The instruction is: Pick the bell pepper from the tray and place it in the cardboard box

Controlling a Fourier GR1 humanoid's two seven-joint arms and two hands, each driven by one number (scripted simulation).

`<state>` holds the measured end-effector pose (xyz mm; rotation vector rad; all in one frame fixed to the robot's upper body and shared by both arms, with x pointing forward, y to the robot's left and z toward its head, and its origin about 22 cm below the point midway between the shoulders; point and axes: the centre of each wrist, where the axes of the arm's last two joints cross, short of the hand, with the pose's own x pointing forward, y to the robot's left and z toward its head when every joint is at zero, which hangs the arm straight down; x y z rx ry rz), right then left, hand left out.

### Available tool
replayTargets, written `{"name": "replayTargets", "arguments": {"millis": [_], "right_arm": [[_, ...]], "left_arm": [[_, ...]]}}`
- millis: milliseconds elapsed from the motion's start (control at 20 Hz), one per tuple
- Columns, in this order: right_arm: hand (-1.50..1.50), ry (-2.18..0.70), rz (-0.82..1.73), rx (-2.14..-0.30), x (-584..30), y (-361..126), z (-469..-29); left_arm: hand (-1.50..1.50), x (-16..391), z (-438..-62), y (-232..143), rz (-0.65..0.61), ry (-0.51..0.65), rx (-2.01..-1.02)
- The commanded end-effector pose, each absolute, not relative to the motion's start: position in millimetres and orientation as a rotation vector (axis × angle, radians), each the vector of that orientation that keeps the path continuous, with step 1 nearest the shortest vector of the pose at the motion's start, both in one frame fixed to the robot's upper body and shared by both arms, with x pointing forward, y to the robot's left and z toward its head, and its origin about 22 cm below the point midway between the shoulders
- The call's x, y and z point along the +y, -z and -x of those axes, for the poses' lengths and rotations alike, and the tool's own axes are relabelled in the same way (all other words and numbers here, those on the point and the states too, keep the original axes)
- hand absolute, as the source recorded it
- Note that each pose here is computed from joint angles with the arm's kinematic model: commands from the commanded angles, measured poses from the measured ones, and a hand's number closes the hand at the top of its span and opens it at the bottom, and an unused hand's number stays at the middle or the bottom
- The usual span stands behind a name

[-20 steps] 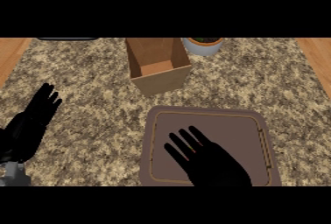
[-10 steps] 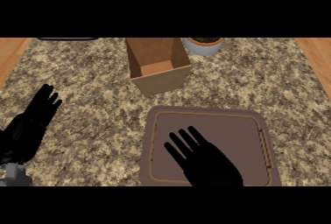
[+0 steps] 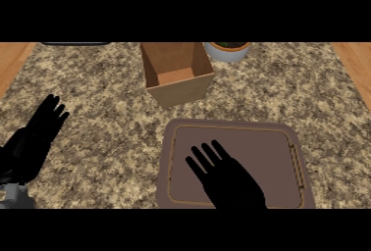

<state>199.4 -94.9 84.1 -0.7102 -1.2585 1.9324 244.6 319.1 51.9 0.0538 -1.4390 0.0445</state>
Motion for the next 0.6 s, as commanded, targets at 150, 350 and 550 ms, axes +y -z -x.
{"name": "replayTargets", "arguments": {"millis": [150,350,550], "right_arm": [[-1.50,-1.956,0.732,-1.214,-101.0,-63.1,-214.2],[-1.50,-1.967,0.740,-1.175,-102.7,-68.2,-213.6],[-1.50,-1.959,0.734,-1.183,-92.3,-62.7,-210.8]], "left_arm": [[0.00,325.1,-249.8,-52.3,-0.054,-0.065,-1.439],[0.00,311.2,-256.2,-56.9,-0.058,-0.050,-1.454],[0.00,323.8,-250.7,-51.3,-0.063,-0.041,-1.422]]}}
